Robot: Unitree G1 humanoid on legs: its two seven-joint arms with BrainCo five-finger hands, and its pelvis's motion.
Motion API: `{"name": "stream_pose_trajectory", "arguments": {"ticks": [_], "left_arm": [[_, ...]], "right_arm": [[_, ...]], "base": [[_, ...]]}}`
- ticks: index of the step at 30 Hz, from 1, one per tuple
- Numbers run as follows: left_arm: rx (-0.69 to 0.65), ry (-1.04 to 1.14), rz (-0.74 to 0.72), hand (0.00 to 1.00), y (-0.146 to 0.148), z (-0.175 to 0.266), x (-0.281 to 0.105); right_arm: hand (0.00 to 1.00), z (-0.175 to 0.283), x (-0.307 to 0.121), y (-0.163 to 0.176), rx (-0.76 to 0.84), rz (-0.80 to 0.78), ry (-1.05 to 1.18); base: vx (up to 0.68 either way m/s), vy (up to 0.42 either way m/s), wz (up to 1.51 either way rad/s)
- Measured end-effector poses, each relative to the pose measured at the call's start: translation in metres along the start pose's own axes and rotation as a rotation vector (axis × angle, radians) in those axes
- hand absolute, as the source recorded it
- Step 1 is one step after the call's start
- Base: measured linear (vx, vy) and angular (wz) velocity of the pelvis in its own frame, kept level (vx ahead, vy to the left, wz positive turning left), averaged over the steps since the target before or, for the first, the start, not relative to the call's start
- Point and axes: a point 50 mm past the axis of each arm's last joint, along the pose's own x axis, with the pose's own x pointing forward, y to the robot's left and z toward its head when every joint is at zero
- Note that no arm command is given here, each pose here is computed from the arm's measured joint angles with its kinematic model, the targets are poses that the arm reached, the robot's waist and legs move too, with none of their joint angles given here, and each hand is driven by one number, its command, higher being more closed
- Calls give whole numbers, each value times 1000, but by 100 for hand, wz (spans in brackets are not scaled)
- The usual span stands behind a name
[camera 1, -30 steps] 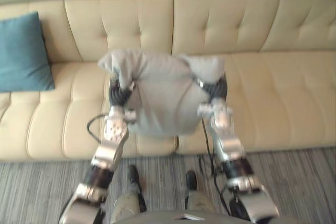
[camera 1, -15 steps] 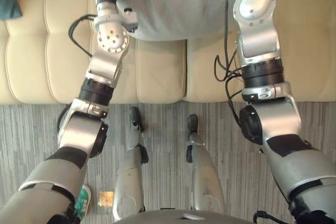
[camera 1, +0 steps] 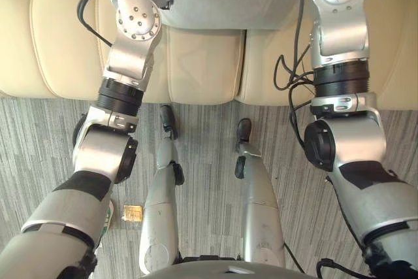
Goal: Pick up cushions and gather them together orderly.
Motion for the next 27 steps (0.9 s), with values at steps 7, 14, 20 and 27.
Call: {"name": "stream_pose_trajectory", "arguments": {"ticks": [7,14,20,27], "left_arm": [[88,-43,57,0,43,6,19],[137,-37,195,0,110,8,28],[136,67,217,0,152,-23,-15],[219,374,151,0,195,-79,-143]], "right_arm": [[0,-2,14,-30,97,-41,41],[0,0,35,-68,169,-120,48],[0,-2,18,-112,210,-117,-8],[0,-52,-79,-165,46,103,188]], "base": [[30,-109,10],[-10,-108,4],[4,-91,5],[84,-110,10]]}}
